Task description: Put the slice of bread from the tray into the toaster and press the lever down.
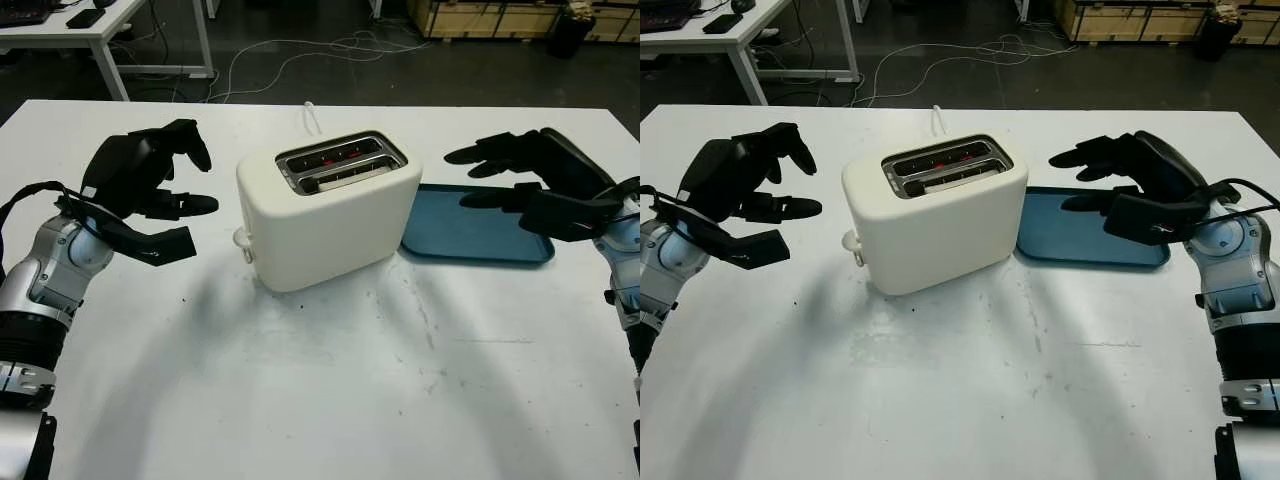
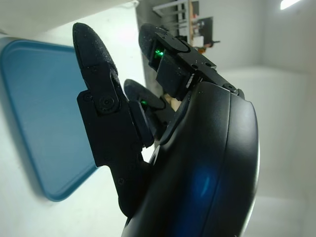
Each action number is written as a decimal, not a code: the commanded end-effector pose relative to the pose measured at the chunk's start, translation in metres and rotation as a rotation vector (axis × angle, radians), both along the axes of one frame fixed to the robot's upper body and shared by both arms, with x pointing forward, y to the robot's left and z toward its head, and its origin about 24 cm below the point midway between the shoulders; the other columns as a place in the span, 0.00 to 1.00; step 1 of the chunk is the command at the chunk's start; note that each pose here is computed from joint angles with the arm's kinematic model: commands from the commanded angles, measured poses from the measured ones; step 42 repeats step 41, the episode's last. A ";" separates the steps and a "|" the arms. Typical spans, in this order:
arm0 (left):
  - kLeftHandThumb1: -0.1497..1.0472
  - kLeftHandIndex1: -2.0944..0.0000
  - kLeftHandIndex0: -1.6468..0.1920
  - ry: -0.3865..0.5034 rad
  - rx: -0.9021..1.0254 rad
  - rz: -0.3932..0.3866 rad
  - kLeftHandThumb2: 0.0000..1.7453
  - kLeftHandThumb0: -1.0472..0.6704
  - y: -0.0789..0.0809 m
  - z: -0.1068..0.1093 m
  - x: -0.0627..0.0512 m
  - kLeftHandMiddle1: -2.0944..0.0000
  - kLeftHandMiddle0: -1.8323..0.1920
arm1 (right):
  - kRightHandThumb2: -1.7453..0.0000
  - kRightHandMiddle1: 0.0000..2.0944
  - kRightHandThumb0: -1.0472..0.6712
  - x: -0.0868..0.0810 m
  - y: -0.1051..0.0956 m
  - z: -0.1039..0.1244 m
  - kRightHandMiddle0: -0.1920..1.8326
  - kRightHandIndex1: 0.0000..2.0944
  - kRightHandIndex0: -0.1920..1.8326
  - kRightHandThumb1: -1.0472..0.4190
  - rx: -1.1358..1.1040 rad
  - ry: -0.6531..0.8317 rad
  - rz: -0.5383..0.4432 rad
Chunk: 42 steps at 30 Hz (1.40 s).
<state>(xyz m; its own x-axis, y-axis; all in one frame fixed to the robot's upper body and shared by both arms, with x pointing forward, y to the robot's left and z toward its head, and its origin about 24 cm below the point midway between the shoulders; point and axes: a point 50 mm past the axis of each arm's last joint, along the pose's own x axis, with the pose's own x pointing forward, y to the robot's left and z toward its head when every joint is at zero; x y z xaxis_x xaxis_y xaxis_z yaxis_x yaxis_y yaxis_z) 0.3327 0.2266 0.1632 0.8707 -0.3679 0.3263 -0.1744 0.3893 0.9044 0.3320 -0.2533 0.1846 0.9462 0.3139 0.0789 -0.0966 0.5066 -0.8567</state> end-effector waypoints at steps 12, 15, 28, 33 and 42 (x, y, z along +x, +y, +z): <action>0.89 0.23 0.67 0.044 0.076 0.064 0.11 0.02 0.010 0.011 -0.006 0.17 0.58 | 1.00 0.01 0.18 0.004 -0.003 0.022 0.50 0.13 0.50 0.11 -0.051 -0.019 -0.034; 0.89 0.23 0.67 0.042 0.080 0.069 0.12 0.02 0.011 0.012 -0.006 0.17 0.58 | 1.00 0.01 0.17 0.005 -0.002 0.020 0.51 0.13 0.51 0.12 -0.054 -0.016 -0.028; 0.89 0.21 0.69 0.027 0.099 0.058 0.13 0.02 0.009 0.017 -0.005 0.17 0.59 | 1.00 0.01 0.15 0.005 -0.001 0.018 0.51 0.15 0.50 0.11 -0.067 -0.007 -0.030; 0.89 0.22 0.69 0.031 0.102 0.056 0.14 0.01 0.008 0.020 -0.004 0.17 0.61 | 1.00 0.00 0.14 0.004 -0.001 0.018 0.51 0.15 0.49 0.10 -0.065 -0.001 -0.034; 0.89 0.23 0.67 0.022 0.098 0.041 0.13 0.01 0.004 0.020 -0.008 0.17 0.61 | 1.00 0.00 0.14 0.000 -0.002 0.016 0.51 0.17 0.48 0.10 -0.059 0.006 -0.033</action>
